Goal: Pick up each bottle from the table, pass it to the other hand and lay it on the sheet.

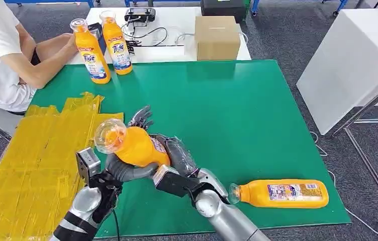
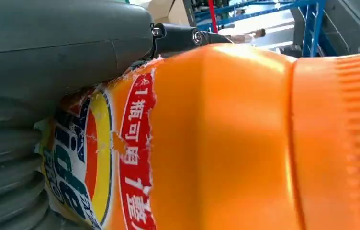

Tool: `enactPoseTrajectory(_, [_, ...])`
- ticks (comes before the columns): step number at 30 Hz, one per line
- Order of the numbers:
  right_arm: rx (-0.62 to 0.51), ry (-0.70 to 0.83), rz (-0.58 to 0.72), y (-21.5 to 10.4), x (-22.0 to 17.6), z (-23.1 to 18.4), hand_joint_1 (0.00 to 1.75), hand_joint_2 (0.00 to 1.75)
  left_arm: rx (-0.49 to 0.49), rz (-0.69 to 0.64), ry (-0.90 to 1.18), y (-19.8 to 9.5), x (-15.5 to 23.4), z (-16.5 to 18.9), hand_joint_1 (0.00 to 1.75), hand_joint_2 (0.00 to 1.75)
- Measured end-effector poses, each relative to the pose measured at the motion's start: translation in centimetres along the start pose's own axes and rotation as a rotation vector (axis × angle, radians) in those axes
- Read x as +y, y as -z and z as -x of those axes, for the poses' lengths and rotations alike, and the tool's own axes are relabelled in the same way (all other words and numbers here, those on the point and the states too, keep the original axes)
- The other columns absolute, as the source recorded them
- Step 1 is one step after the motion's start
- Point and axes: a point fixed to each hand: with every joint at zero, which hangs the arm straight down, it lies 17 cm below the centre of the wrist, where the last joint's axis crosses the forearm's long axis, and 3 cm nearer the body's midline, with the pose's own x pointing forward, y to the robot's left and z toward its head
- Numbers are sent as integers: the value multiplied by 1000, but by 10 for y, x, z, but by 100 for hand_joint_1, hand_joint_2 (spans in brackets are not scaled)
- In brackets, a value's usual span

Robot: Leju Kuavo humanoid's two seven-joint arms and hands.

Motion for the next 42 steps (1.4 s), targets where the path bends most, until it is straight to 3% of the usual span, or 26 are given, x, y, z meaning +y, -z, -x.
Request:
enactPoseTrajectory(7, [-6,-21,-18,0,3,-2,175,175,6,-5,-4,-1,2,2,0,175])
enactPoseTrajectory(8, [-11,-35,-27,0,5,-3,175,175,8,-8,-10,-1,2,3,9,175])
enactPoseTrajectory(9, [-15,-46,-36,0,7,-4,175,175,8,-12,-13,-1,3,4,175,175])
enactPoseTrajectory(21, [-15,-80,-53,5,12,-7,175,175,-9,-127,-132,-4,21,3,175,175])
enactPoseTrajectory(22, [-14,-80,-52,4,12,-7,150,175,-8,-134,-137,-5,21,3,175,175])
enactPoseTrajectory(23, [-13,-81,-49,4,12,-6,51,175,-8,-145,-143,-5,22,3,175,175])
enactPoseTrajectory(24, [-12,-82,-46,3,12,-6,0,175,-9,-158,-150,-6,23,2,175,175])
enactPoseTrajectory(33, [8,-11,17,-18,13,-2,0,175,-4,-319,-221,-17,37,1,175,175])
enactPoseTrajectory(38, [-21,22,113,-43,-1,-13,0,175,-23,-497,-156,-25,93,-4,175,175])
enactPoseTrajectory(42, [-42,15,218,-61,-32,-21,0,175,-49,-572,-35,-32,116,-12,175,175])
